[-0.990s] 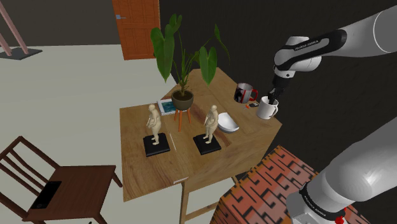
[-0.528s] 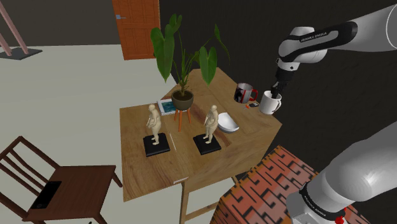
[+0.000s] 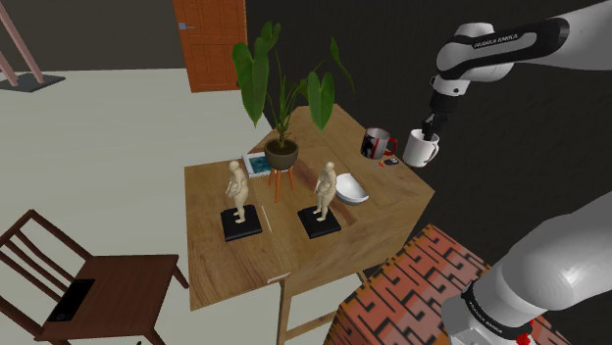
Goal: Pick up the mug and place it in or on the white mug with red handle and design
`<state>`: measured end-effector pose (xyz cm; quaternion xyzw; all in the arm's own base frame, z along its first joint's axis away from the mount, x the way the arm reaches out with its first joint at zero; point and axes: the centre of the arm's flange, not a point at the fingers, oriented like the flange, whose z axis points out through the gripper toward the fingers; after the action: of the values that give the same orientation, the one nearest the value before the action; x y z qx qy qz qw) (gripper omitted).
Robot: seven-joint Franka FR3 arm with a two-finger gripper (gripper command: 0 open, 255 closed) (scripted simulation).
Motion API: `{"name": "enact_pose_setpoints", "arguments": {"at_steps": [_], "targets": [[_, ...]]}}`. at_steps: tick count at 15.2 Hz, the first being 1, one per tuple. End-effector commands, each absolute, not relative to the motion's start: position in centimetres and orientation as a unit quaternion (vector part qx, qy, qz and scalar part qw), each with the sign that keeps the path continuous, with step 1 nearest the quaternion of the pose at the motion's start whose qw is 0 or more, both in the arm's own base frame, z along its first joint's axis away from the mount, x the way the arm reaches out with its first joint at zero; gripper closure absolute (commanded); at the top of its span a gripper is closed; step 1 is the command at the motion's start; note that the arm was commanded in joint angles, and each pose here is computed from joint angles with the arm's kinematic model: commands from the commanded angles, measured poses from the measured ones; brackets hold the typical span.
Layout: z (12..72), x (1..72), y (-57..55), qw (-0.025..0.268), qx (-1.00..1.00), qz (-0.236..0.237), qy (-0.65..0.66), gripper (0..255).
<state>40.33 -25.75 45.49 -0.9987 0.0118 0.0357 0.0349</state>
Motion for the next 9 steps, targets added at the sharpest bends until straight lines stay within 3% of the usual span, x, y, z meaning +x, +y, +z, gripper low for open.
{"name": "enact_pose_setpoints", "arguments": {"at_steps": [1, 9], "targets": [[46.5, 40.3, -25.8, 0.035, -0.999, 0.036, 0.012, 255], [50.8, 40.3, -25.8, 0.035, -0.999, 0.036, 0.012, 255]]}}
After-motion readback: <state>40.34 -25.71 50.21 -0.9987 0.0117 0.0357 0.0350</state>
